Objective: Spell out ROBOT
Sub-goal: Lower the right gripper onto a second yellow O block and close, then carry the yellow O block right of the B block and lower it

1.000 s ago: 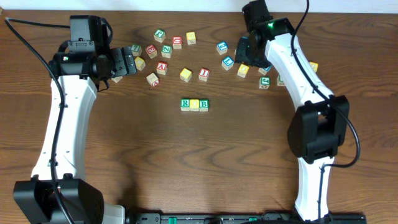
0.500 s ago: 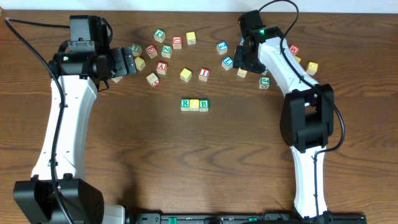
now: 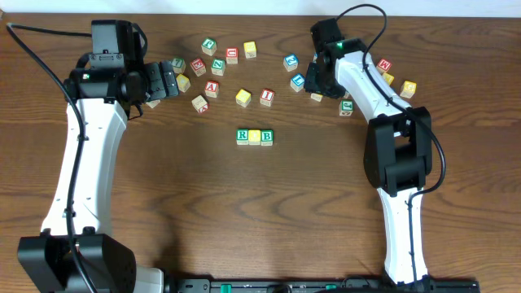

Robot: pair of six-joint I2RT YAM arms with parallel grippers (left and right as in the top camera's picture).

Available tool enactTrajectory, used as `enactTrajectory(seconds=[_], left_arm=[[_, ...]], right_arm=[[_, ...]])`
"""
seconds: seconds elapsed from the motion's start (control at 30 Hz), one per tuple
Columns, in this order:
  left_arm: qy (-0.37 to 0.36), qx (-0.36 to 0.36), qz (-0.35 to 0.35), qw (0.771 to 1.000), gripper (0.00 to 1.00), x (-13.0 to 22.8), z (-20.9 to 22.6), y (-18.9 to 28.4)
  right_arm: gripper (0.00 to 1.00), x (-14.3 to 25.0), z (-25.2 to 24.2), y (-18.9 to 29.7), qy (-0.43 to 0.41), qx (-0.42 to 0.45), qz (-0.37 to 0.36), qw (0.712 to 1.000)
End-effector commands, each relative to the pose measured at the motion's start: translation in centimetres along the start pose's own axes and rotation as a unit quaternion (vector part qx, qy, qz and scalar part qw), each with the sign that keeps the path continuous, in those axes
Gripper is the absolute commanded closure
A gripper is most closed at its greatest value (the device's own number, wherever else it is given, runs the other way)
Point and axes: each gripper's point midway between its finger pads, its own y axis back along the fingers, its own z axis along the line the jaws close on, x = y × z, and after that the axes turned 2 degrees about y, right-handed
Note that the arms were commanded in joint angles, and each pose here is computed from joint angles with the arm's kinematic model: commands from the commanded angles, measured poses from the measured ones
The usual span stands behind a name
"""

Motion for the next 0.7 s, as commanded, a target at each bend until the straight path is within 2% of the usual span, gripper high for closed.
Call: enactTrajectory(seconds=[0.0, 0.27, 0.67], left_arm=[[-0.002, 0.0, -0.014, 1.0, 0.03, -0.9, 0.0, 0.8], [-0.002, 0.0, -0.014, 1.0, 0.03, -0.9, 0.0, 0.8], [-0.002, 0.0, -0.014, 1.0, 0.03, -0.9, 0.0, 0.8]], right_arm=[[0.65, -0.1, -0.1, 0.0, -0.003, 0.003, -0.001, 1.0], [0.77, 0.9, -0.1, 0.1, 0.023, -0.001, 0.023, 0.999], [0.8, 6.3, 0.6, 1.0, 0.07, -0.022, 0.131, 0.989]])
